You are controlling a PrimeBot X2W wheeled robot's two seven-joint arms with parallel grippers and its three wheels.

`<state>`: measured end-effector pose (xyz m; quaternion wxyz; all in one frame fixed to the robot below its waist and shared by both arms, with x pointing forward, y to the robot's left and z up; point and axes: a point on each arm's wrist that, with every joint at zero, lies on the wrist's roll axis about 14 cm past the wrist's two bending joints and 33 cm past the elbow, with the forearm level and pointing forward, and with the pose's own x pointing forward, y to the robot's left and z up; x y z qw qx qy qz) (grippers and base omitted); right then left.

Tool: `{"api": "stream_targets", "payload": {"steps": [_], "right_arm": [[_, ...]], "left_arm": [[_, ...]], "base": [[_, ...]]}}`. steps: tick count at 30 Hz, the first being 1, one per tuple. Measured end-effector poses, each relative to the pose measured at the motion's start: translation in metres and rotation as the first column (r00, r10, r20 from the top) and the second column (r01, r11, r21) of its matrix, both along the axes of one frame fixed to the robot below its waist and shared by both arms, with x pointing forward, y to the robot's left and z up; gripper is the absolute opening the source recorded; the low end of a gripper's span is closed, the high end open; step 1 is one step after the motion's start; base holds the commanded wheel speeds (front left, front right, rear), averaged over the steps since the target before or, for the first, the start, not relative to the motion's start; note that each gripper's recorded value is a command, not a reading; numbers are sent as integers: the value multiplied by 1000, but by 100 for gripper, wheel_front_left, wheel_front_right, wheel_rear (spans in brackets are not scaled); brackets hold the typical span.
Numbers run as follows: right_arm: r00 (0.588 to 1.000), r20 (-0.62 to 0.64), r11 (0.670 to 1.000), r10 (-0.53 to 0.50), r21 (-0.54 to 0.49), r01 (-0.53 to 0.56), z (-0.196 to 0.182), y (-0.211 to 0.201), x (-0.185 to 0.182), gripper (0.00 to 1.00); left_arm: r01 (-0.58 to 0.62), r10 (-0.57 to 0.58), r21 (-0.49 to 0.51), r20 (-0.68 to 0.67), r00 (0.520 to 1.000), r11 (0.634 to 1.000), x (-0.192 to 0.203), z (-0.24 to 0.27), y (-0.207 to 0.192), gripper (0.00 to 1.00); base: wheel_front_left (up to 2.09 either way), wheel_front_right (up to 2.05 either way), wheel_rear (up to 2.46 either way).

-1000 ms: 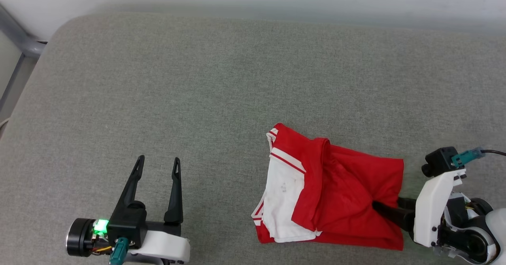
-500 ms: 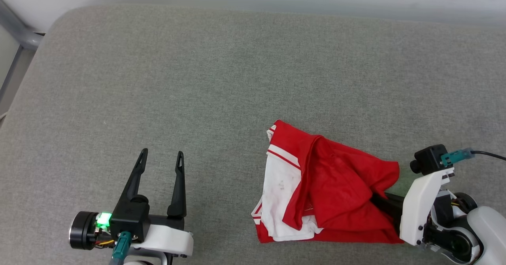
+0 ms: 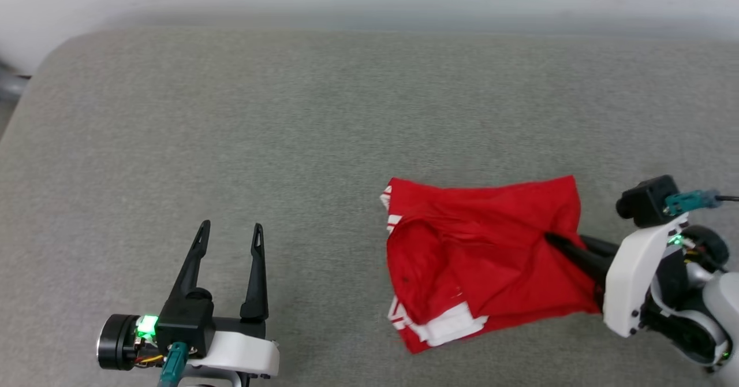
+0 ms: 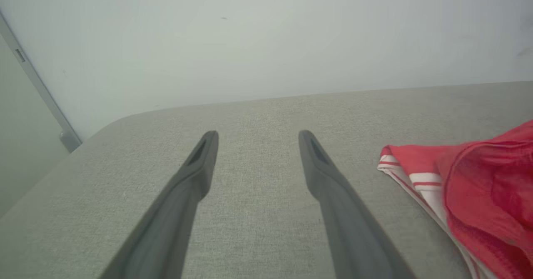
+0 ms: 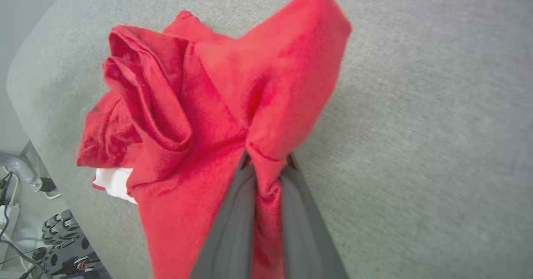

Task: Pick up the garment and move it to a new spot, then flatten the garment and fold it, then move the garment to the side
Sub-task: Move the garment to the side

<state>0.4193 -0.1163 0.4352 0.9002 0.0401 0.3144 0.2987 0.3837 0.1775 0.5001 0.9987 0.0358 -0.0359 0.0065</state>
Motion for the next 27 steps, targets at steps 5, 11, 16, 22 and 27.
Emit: {"api": "stream_targets", "payload": {"steps": [5, 11, 16, 22, 27], "right_arm": [[989, 148, 988, -10, -153, 33, 25, -44, 10, 0], [972, 217, 963, -89, -231, 139, 45, -95, 9, 0], [953, 253, 934, -165, -270, 234, 56, -135, 13, 0], [928, 257, 874, -268, -340, 347, 53, -192, 23, 0], [908, 237, 786, -345, -455, 418, 42, -247, 29, 0]], "left_arm": [[52, -52, -9, 9, 999, 999, 10, 1, -16, 100], [139, -139, -18, 22, 990, 990, 28, 0, -43, 100], [194, -194, -17, 28, 981, 981, 46, -4, -59, 100], [239, -239, -16, 20, 971, 971, 66, -16, -72, 100], [258, -258, -13, 15, 966, 966, 80, -27, -77, 100]], "base": [[0, 0, 0], [0, 0, 0], [0, 0, 0], [0, 0, 0], [0, 0, 0]]}}
